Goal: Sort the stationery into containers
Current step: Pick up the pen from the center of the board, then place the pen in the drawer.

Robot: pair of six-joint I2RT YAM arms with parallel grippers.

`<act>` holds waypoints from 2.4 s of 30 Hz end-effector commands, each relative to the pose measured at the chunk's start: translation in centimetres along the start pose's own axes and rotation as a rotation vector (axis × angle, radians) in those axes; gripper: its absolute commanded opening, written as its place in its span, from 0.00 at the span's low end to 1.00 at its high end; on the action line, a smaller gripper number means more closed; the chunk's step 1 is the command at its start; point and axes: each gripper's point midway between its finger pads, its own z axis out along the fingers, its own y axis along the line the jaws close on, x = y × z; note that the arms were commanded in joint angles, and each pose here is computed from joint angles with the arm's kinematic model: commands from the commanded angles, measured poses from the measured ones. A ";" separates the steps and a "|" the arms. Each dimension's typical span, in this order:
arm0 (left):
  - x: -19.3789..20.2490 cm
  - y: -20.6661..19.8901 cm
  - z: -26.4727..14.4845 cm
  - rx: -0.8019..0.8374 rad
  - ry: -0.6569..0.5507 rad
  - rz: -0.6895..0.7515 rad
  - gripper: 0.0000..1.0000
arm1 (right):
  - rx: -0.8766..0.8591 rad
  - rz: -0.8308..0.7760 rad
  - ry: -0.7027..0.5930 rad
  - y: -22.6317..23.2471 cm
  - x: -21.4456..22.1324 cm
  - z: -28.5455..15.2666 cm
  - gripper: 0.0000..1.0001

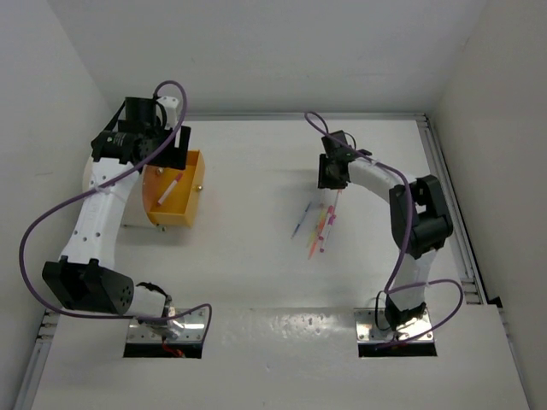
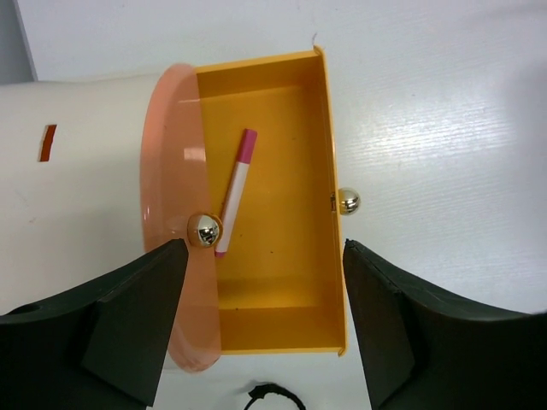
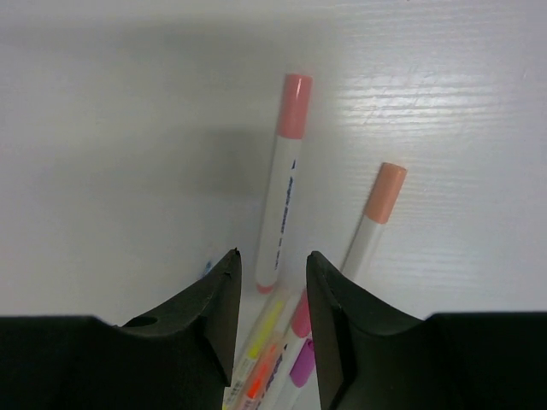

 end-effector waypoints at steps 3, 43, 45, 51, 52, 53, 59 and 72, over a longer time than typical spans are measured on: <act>-2.4 0.2 -1.9 0.010 -0.092 -0.027 0.82 | 0.024 0.002 -0.066 -0.1 -2.6 0.7 0.36; -6.1 -8.7 -10.5 0.642 -0.498 -0.029 0.88 | -0.684 -0.081 -0.257 13.1 -7.6 -13.5 0.00; -6.2 -11.1 -12.1 0.832 -0.527 -0.060 0.88 | -0.801 -0.114 -0.310 15.7 -7.2 -18.1 0.00; -8.6 -12.3 -15.0 0.967 -0.599 -0.178 0.85 | -1.008 -0.173 -0.418 20.7 -6.0 -26.8 0.00; -8.7 -12.5 -15.1 0.985 -0.593 -0.190 0.84 | -1.035 -0.179 -0.422 21.5 -5.5 -27.8 0.00; -8.8 -12.8 -15.3 1.013 -0.583 -0.212 0.83 | -1.045 -0.179 -0.433 21.8 -5.6 -28.6 0.00; -8.8 -13.1 -15.0 1.047 -0.571 -0.275 0.78 | -1.132 -0.199 -0.449 24.5 -4.9 -31.2 0.00; -7.5 -15.2 -13.5 1.051 -0.501 -0.302 0.71 | -1.210 -0.217 -0.445 28.2 -4.6 -33.1 0.00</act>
